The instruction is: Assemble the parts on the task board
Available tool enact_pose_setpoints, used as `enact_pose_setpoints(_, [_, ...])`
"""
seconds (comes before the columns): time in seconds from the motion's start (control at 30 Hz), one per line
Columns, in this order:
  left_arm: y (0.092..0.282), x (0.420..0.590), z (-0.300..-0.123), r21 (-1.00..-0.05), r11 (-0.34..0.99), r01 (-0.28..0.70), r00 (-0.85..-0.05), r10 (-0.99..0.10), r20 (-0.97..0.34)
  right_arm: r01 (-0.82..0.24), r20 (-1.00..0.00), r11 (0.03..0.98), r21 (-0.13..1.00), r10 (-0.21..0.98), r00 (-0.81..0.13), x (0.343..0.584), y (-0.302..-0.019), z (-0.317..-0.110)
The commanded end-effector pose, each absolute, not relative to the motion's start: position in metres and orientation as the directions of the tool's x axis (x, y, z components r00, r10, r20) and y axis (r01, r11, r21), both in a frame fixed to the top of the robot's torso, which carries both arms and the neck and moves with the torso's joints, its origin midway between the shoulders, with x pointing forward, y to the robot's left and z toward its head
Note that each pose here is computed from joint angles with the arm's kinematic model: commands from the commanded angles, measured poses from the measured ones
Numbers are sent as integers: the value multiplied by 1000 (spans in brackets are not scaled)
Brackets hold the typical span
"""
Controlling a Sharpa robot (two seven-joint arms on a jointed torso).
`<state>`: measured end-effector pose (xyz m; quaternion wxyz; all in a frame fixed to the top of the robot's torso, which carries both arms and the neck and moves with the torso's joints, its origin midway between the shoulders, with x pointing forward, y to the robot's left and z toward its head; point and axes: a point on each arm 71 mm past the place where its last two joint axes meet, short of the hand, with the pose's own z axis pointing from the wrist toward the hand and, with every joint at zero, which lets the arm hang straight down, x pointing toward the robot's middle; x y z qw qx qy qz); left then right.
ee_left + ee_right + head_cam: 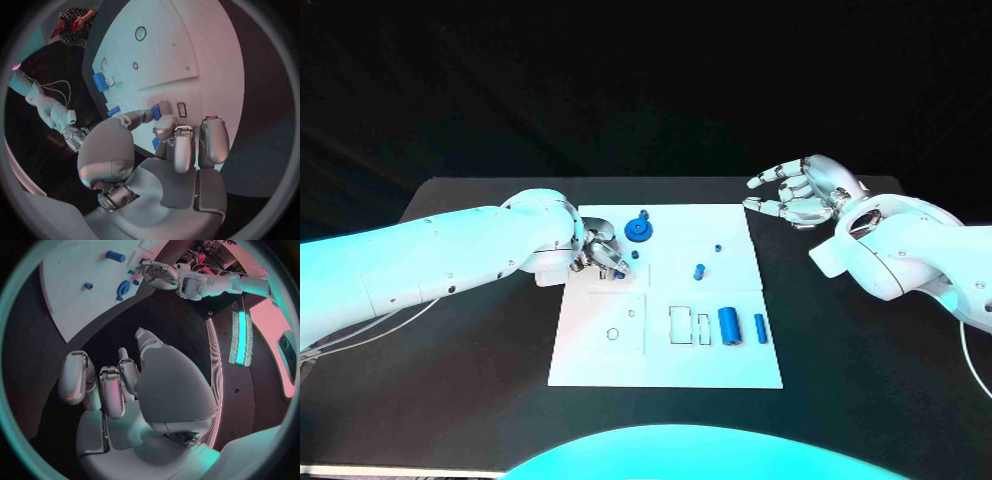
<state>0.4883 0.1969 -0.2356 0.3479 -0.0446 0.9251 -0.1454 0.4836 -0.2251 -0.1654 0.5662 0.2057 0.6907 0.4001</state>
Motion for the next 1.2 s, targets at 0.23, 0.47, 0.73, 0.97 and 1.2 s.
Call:
enact_pose_setpoints(0.23, [196, 486, -239, -292, 956, 25, -756, -173, -631, -174, -617, 593, 786, 735, -282, 483, -225, -166])
enact_pose_setpoints(0.47, [197, 487, -238, -294, 955, 22, -749, -179, -638, -173, -616, 593, 786, 736, -280, 484, -225, -166])
enact_pose_setpoints(0.73, [199, 487, -237, -295, 955, 19, -738, -186, -649, -172, -616, 593, 787, 736, -280, 483, -225, -167])
enact_pose_setpoints(0.97, [200, 487, -230, -308, 951, 17, -723, -201, -661, -170, -615, 593, 787, 738, -279, 483, -226, -168])
enact_pose_setpoints(1.2, [203, 488, -213, -324, 946, 25, -702, -215, -679, -166, -614, 593, 788, 739, -278, 483, -227, -169])
